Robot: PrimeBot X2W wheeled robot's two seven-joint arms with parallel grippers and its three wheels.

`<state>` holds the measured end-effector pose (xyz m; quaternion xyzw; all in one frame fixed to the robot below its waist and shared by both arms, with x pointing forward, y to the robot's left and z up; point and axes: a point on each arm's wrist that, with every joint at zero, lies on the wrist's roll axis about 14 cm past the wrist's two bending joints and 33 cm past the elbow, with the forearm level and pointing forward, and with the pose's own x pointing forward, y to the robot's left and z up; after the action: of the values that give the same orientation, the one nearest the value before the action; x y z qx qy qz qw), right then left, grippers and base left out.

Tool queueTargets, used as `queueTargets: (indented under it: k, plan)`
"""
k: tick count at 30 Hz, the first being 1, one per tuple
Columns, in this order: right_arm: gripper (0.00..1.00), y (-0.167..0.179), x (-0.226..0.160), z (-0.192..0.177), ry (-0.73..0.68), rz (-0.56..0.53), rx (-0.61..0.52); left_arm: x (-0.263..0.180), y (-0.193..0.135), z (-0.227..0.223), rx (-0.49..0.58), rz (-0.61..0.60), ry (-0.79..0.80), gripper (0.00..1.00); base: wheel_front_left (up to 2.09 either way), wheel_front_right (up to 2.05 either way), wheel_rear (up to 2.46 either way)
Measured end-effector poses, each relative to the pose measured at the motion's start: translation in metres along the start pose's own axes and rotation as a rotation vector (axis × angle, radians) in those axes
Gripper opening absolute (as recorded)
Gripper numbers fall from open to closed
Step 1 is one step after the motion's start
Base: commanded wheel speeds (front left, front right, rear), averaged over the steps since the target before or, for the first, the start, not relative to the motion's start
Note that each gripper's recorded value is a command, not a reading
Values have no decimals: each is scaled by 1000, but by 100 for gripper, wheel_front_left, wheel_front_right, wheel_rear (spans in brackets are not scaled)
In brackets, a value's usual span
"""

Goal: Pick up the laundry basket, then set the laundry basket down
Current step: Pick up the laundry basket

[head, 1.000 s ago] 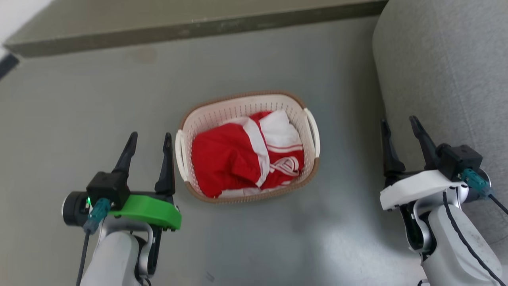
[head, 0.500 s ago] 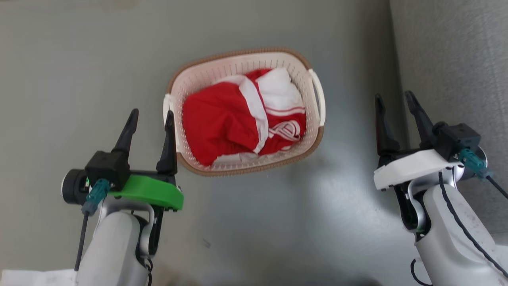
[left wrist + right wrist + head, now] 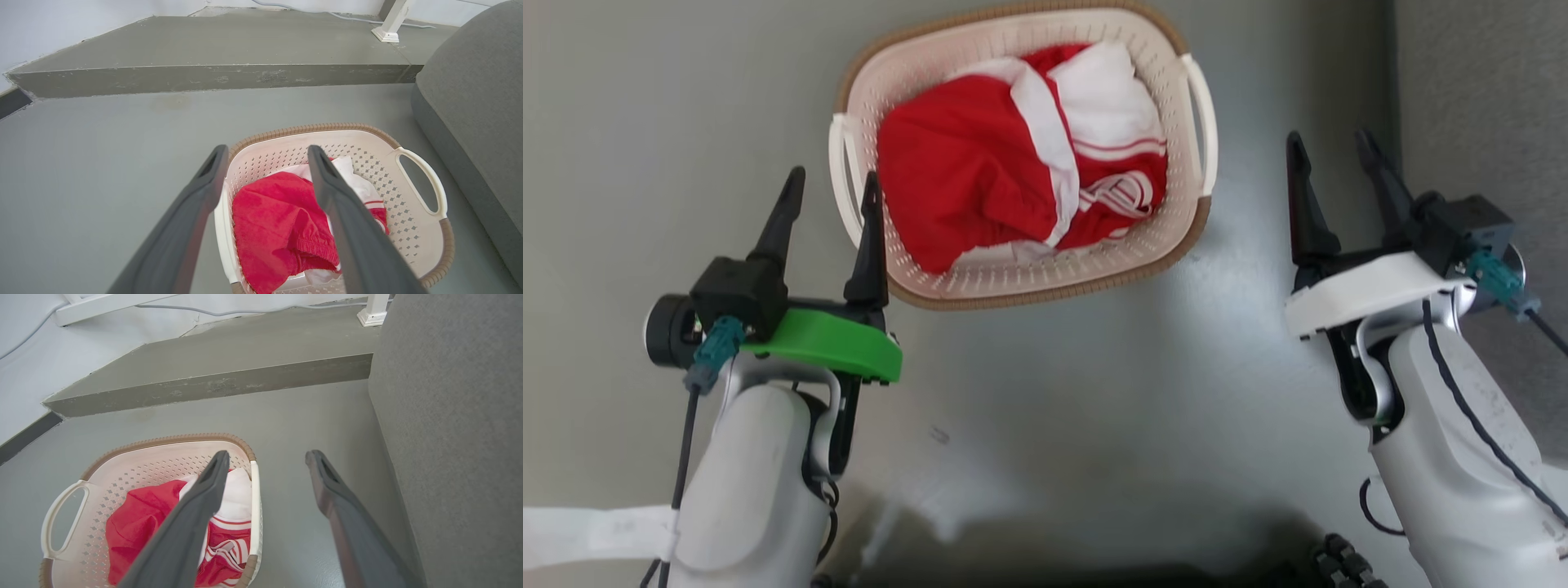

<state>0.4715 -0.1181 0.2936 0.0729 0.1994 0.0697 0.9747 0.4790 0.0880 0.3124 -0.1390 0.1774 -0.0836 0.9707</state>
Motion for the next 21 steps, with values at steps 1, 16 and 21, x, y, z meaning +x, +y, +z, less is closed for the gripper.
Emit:
queueTargets:
  k: [1, 16, 21]
  plan:
    - [100, 0, 3, -4, 7, 3, 2, 2, 2, -4, -1, 2, 8, 100, 0, 0, 0]
    - [100, 14, 39, -63, 127, 66, 27, 29, 30, -68, -16, 47, 148, 100, 0, 0, 0]
    - [100, 16, 42, -80, 176, 84, 22, 32, 36, -86, -14, 50, 202, 100, 0, 0, 0]
